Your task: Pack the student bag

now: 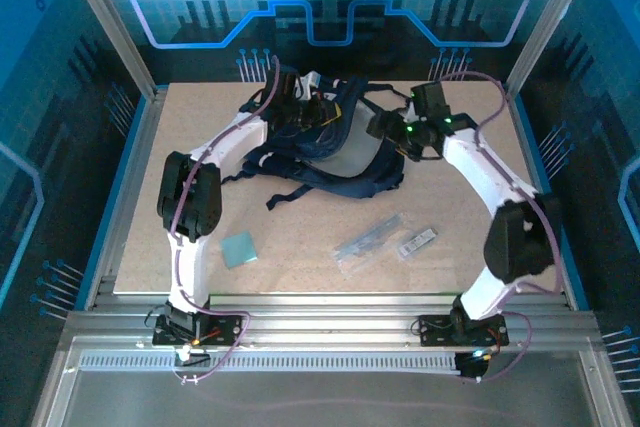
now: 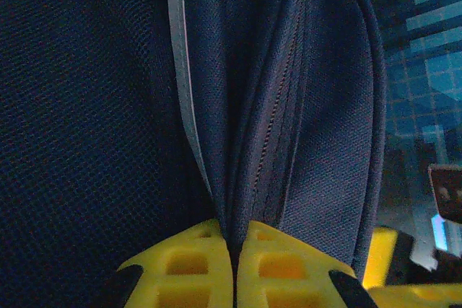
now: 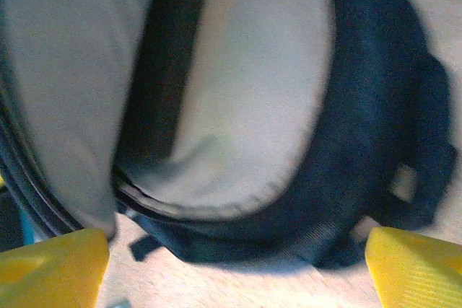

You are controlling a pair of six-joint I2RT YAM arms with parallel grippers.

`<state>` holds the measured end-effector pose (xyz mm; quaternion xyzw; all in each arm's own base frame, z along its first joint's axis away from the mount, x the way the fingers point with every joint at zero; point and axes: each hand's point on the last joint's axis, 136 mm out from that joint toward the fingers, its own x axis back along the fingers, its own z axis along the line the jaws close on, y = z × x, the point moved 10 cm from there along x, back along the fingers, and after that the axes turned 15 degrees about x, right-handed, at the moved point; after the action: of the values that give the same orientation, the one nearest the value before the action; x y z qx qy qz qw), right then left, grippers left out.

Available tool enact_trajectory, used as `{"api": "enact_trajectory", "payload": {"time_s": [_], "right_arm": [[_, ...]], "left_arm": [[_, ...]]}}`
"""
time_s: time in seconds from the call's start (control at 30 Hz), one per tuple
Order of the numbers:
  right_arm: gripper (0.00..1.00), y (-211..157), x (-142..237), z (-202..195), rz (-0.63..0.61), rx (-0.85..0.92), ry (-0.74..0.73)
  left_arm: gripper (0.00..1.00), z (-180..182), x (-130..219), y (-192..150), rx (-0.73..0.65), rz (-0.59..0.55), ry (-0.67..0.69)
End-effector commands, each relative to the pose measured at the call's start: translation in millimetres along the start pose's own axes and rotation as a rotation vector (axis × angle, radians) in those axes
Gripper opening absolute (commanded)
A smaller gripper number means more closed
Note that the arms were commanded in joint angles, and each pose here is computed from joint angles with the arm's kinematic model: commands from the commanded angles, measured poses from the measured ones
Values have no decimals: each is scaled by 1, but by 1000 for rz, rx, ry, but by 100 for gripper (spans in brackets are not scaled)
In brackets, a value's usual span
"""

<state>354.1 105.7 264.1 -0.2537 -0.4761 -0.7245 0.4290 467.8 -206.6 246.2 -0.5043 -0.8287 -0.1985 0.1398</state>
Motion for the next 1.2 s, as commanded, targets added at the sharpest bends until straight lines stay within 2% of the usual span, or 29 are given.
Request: {"api": "enact_trajectory", "payload": {"time_s": [0.0, 0.17, 0.27, 0.4, 0.57, 0.7, 0.83, 1.03, 1.17], "right_arm": [[94, -52, 12, -33, 195, 21, -231], [96, -103, 24, -50, 281, -75, -301], [95, -131, 20, -53, 296, -158, -255], [95, -163, 6, -37, 323, -263, -168], [97, -190, -9, -5, 339, -320, -194], [99, -199, -23, 18, 330, -330, -251], [99, -191, -43, 32, 319, -366, -244], [99, -177, -61, 40, 283, -377, -284], [100, -185, -74, 35, 330, -428, -332]], "left_arm": [[0, -35, 26, 1, -75, -54, -132], [0, -41, 36, -5, -96, -62, -163], [0, -45, 42, -7, -106, -70, -178], [0, -48, 47, -10, -120, -70, -181], [0, -45, 49, -12, -126, -85, -163], [0, -41, 47, -11, -128, -87, -148], [0, -37, 43, -10, -115, -79, -146], [0, -40, 46, -12, -117, -77, -155], [0, -44, 51, -14, -127, -83, -161]]}}
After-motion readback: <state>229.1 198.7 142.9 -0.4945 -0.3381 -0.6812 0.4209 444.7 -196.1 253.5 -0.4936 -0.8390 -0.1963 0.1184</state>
